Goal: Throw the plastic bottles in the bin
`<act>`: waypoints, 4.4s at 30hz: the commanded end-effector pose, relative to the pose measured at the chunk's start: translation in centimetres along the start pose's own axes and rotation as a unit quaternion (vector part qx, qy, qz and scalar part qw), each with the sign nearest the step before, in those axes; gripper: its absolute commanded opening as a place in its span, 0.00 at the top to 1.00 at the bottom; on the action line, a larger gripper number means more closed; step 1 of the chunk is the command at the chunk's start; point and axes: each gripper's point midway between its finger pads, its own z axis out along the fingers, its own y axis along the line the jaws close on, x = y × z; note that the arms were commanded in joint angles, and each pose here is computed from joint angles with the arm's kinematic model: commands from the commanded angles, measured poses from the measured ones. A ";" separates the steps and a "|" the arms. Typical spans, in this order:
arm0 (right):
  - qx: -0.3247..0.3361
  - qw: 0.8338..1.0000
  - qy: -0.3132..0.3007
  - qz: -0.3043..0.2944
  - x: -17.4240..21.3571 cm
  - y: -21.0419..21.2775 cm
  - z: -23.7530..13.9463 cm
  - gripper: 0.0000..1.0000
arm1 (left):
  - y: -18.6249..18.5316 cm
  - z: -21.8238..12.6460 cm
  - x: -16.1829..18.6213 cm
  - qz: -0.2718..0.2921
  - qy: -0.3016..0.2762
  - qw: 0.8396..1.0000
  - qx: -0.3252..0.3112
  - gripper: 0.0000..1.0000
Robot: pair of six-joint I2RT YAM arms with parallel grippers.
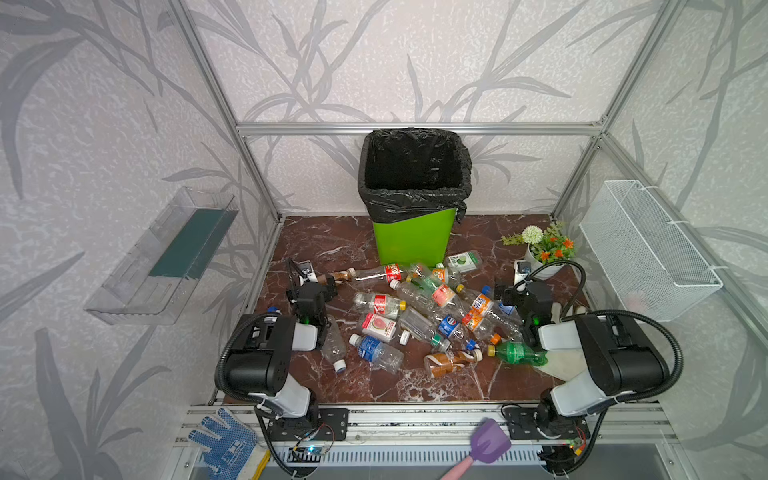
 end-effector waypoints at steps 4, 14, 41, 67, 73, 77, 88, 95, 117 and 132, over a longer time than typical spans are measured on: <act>0.008 1.000 -0.014 0.004 -0.4 -0.2 -0.1 0.01 | 0.2 0.1 -0.1 0.002 -0.002 1.000 -0.005 0.01; 0.008 1.000 -0.014 0.005 -0.5 -0.2 -0.1 0.01 | 0.2 0.1 -0.2 0.002 -0.003 1.000 -0.005 0.01; -0.022 1.000 -0.002 -0.005 -1.8 0.7 -0.6 0.00 | 0.8 -0.5 -2.5 0.002 0.028 0.999 -0.021 0.01; -0.117 0.980 0.148 0.064 -4.5 3.8 -3.7 0.00 | 9.2 -11.5 1.7 -0.031 0.404 0.881 -0.245 0.01; -0.116 0.978 0.166 0.056 -3.6 3.8 -3.3 0.00 | 11.0 -11.5 3.1 -0.041 0.409 0.866 -0.286 0.01; -0.116 0.976 0.172 0.058 -3.3 3.9 -3.0 0.00 | 11.9 -10.9 4.3 -0.056 0.423 0.855 -0.294 0.01; -0.121 0.973 0.186 0.067 -3.1 4.2 -2.6 0.00 | 12.7 -9.0 7.2 -0.053 0.454 0.841 -0.291 0.03; -0.117 0.973 0.188 0.066 -3.2 4.0 -2.8 0.00 | 13.2 -7.9 8.6 -0.068 0.473 0.829 -0.289 0.06; -0.103 0.976 0.179 0.069 -4.0 3.5 -3.4 0.00 | 7.7 -4.4 4.3 -0.110 0.410 0.895 -0.136 0.63; -0.092 0.984 0.136 0.069 -6.9 2.8 -4.7 0.00 | -1.4 -12.0 -29.3 -0.140 -0.057 0.981 0.119 0.59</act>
